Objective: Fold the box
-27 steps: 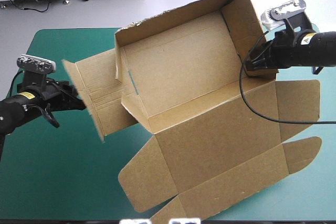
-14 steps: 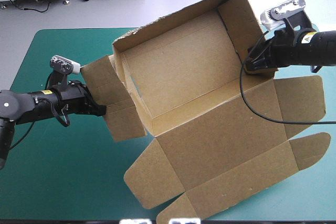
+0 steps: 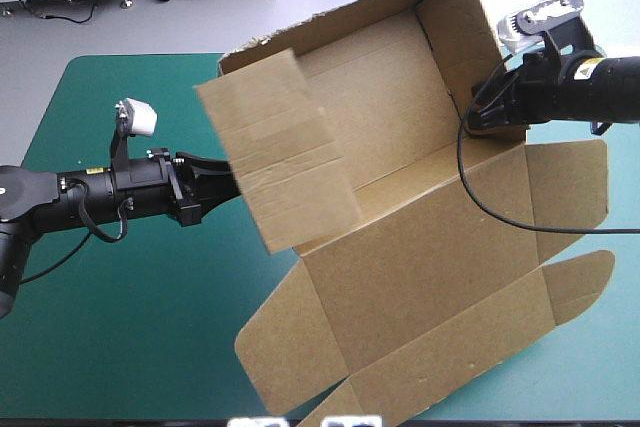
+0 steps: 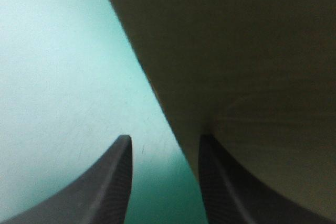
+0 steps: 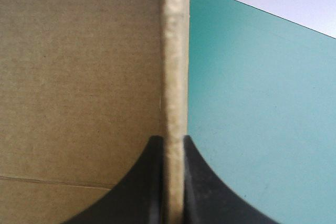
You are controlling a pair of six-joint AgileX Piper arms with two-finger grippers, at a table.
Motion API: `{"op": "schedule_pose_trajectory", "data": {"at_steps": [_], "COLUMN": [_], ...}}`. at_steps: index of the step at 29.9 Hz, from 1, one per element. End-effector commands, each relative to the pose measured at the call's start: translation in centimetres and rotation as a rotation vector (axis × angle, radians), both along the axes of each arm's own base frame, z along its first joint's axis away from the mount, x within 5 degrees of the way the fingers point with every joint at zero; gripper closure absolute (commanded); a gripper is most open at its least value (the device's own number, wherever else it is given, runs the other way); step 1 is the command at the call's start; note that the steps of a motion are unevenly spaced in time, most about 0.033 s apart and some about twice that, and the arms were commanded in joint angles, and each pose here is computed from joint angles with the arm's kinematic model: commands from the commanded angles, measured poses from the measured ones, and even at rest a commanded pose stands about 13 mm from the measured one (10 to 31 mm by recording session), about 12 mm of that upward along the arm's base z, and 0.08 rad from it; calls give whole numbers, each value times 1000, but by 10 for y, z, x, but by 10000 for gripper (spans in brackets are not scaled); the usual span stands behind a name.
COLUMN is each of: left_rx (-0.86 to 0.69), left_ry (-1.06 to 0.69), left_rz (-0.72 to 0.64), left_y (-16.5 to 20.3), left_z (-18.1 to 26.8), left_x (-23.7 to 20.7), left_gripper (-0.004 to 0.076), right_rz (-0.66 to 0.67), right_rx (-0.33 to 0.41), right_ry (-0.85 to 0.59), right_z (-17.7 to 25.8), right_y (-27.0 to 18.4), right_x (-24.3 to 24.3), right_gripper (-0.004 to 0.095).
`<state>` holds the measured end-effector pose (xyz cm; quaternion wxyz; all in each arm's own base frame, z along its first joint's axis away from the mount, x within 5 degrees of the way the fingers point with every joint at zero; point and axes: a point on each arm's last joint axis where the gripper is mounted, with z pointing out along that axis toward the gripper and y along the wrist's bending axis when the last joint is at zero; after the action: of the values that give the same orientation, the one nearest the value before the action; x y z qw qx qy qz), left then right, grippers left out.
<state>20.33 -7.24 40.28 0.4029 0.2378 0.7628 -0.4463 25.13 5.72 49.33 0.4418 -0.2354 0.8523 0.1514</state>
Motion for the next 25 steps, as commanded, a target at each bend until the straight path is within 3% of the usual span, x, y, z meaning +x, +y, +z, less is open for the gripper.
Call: {"op": "schedule_pose_trajectory", "data": {"at_steps": [1, 10, 17, 25], "left_rx": [-153, -232, -262, -282], "left_ry": [-48, -42, -48, -56], "left_rz": [-89, -92, -94, -65], "left_y": [-7, -7, -8, -2], "left_z": [26, 33, 36, 38], "left_x": [-13, -14, -14, -12], "left_gripper": [410, 344, 249, 239], "right_rz": [-7, -6, 4, -16], "right_rx": [101, 127, 128, 106], "right_ry": [-78, -73, -46, -47], "right_z": [16, 12, 5, 0], "right_y": [3, 6, 13, 24], "right_x": [-1, 8, 14, 22], "right_gripper": [933, 933, 931, 932]}}
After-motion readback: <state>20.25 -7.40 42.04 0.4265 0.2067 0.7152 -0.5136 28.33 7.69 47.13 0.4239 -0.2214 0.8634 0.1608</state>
